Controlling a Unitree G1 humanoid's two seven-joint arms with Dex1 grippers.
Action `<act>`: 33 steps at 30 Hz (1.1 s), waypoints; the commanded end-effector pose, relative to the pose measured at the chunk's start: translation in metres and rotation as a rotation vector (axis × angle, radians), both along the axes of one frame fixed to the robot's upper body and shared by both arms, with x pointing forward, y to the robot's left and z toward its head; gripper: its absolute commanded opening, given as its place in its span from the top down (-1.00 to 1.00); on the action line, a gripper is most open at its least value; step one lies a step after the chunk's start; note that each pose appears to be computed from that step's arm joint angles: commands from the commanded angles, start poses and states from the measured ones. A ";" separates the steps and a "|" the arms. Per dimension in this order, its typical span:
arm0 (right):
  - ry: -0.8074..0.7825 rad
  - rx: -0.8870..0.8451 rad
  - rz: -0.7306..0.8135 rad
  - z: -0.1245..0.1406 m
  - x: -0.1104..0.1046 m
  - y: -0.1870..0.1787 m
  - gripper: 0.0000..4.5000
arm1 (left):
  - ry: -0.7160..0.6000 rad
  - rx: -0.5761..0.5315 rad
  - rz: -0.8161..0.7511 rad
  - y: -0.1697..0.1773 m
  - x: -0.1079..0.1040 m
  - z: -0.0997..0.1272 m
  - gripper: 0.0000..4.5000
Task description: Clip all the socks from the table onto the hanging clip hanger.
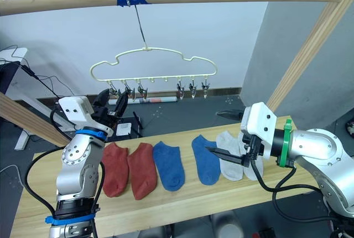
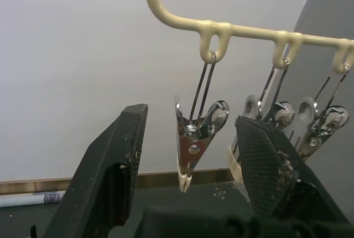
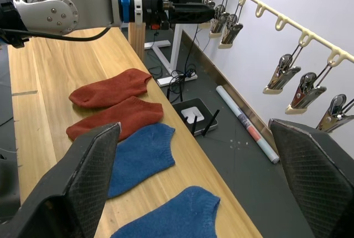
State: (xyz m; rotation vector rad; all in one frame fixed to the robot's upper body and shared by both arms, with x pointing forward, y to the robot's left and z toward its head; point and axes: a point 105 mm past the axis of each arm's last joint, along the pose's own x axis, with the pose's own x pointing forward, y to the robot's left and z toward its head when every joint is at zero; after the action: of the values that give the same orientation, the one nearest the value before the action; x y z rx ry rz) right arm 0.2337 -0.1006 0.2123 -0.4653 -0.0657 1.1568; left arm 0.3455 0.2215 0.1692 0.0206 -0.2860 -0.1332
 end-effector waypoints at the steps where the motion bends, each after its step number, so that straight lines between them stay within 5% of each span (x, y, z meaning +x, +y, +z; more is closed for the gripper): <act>1: -0.037 0.008 0.026 0.007 -0.005 0.005 -1.00 | -0.067 0.001 0.007 0.002 -0.003 0.016 -0.23; 4: -0.038 0.007 0.027 0.006 -0.005 0.005 -1.00 | -0.071 0.002 0.008 0.002 -0.003 0.017 -0.16; 11: -0.032 0.007 0.027 0.005 -0.005 0.005 -1.00 | -0.088 0.007 0.008 0.001 0.000 0.022 0.65; 13: -0.031 0.006 0.028 0.004 -0.006 0.005 -1.00 | -0.090 0.009 0.007 0.001 -0.001 0.022 0.73; 30: -0.031 -0.002 0.026 0.000 -0.006 0.005 -1.00 | -0.099 0.032 -0.001 -0.001 -0.005 0.021 0.79; 33: -0.031 -0.004 0.024 0.000 -0.005 0.005 -1.00 | -0.103 0.031 0.018 0.001 -0.005 0.022 0.38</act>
State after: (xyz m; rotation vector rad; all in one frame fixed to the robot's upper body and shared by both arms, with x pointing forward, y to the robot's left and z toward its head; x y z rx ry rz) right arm 0.2331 -0.0993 0.2075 -0.4698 -0.0571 1.1611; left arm 0.3455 0.2211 0.1782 0.0375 -0.3334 -0.1283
